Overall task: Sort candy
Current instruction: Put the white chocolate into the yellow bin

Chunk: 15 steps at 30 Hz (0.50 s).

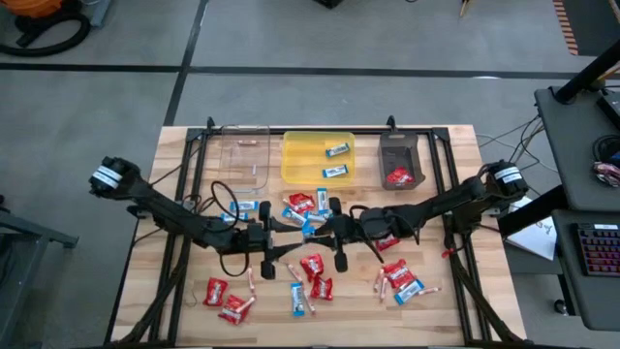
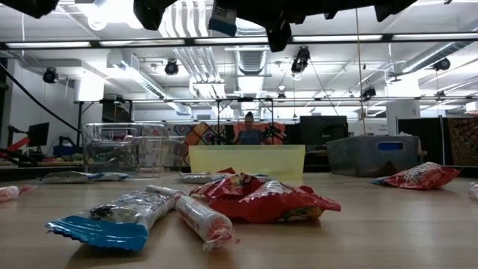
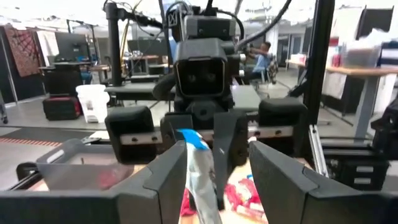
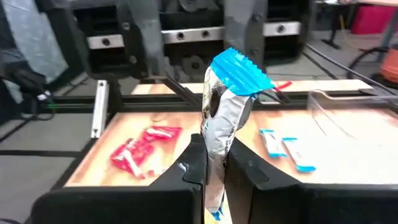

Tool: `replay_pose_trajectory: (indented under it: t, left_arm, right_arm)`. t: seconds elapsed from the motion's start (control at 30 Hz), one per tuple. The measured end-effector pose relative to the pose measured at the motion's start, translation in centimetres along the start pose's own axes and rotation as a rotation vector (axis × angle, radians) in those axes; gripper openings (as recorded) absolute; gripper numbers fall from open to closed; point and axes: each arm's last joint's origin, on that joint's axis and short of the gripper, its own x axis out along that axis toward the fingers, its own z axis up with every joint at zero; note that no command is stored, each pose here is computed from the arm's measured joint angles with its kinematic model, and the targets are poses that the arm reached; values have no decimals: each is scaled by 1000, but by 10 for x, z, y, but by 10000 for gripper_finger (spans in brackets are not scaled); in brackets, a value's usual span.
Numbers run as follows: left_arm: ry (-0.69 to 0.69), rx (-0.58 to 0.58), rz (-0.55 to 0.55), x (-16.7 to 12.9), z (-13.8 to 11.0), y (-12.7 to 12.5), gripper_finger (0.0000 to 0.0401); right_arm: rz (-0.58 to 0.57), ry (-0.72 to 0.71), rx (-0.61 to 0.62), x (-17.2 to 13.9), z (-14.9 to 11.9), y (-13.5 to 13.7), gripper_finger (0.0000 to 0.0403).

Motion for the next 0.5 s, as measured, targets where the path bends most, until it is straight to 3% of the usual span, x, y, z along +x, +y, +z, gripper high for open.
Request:
replay_pose_trajectory:
  t: [0.5]
  left_arm:
    - [151, 9, 1, -21, 14, 13, 158]
  right_arm:
    - [-175, 121, 77, -7, -2, -25, 23]
